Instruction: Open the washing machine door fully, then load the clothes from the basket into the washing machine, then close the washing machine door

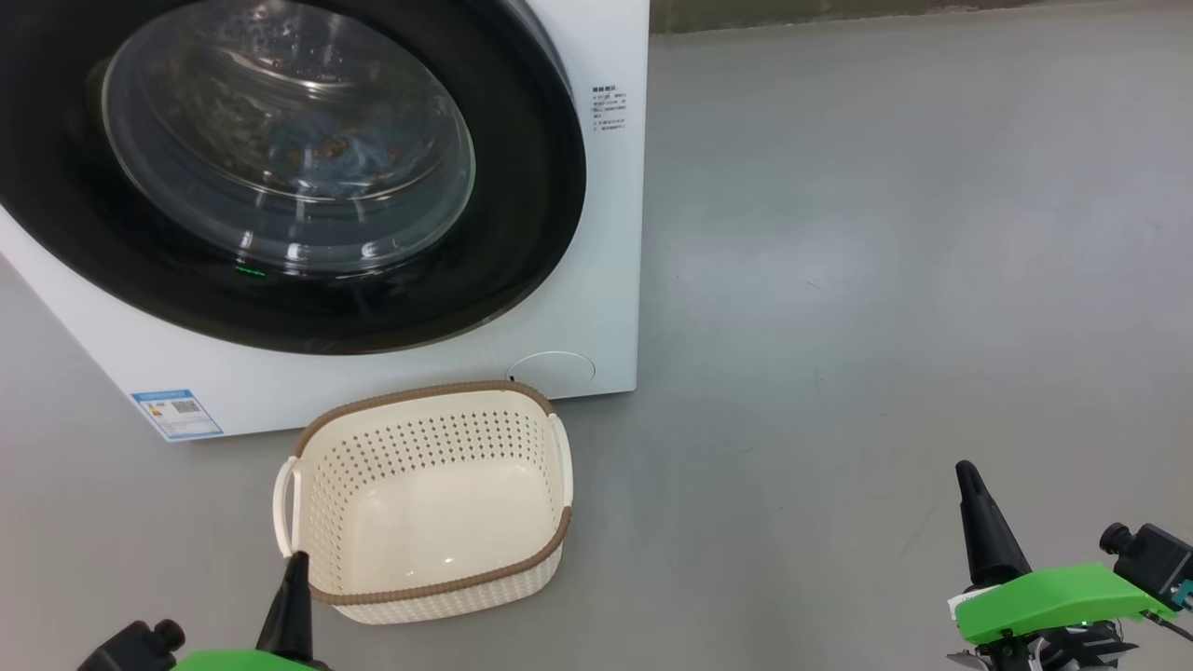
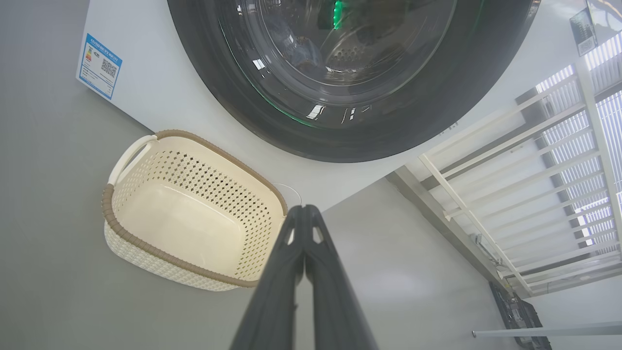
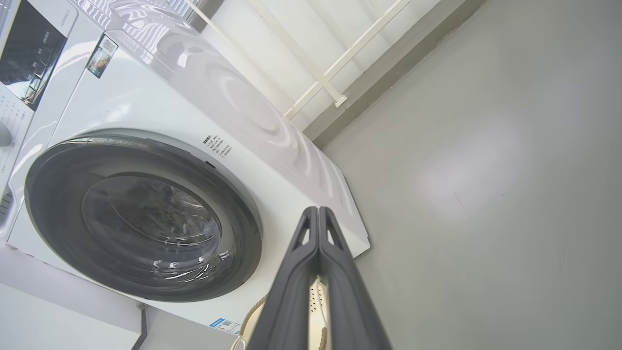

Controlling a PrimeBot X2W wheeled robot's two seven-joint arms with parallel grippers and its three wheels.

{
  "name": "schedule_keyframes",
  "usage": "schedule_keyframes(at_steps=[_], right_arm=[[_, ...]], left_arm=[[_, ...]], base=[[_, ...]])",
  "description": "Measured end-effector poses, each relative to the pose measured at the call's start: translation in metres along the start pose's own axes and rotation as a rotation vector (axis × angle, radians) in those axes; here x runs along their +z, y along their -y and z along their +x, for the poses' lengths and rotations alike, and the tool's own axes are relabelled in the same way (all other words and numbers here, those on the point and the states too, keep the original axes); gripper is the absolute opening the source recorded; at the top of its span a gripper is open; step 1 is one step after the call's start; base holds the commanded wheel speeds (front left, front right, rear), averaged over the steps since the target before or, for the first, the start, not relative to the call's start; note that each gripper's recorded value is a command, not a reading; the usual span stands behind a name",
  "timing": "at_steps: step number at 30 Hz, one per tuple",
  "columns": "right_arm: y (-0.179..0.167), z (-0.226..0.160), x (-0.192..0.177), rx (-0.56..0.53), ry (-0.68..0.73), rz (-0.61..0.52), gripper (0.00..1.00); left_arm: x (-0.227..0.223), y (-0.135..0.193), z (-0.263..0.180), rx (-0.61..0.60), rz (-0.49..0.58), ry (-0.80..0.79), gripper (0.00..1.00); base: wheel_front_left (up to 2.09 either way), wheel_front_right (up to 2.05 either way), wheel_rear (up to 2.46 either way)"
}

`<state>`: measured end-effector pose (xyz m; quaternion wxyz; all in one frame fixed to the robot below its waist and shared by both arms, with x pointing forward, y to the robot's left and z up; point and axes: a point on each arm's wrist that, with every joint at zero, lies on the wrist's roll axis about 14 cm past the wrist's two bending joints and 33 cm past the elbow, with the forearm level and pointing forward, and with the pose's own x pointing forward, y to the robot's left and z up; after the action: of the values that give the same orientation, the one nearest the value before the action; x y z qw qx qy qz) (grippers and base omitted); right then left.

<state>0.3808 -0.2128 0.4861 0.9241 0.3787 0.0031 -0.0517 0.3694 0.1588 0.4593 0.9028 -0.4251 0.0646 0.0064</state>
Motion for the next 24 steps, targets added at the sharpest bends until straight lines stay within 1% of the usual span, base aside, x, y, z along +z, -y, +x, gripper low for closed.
schedule_keyframes(at_steps=[21,24], right_arm=[[0.000,0.001,-0.002,-0.009,-0.022,0.226,0.00],[-0.001,0.001,-0.002,-0.008,-0.025,0.272,0.00]], left_arm=[[0.009,-0.002,0.002,0.012,-0.199,0.009,0.00],[0.011,-0.003,0.002,0.015,-0.244,0.011,0.00]], base=[[0.00,0.00,0.00],[0.00,0.00,0.00]])
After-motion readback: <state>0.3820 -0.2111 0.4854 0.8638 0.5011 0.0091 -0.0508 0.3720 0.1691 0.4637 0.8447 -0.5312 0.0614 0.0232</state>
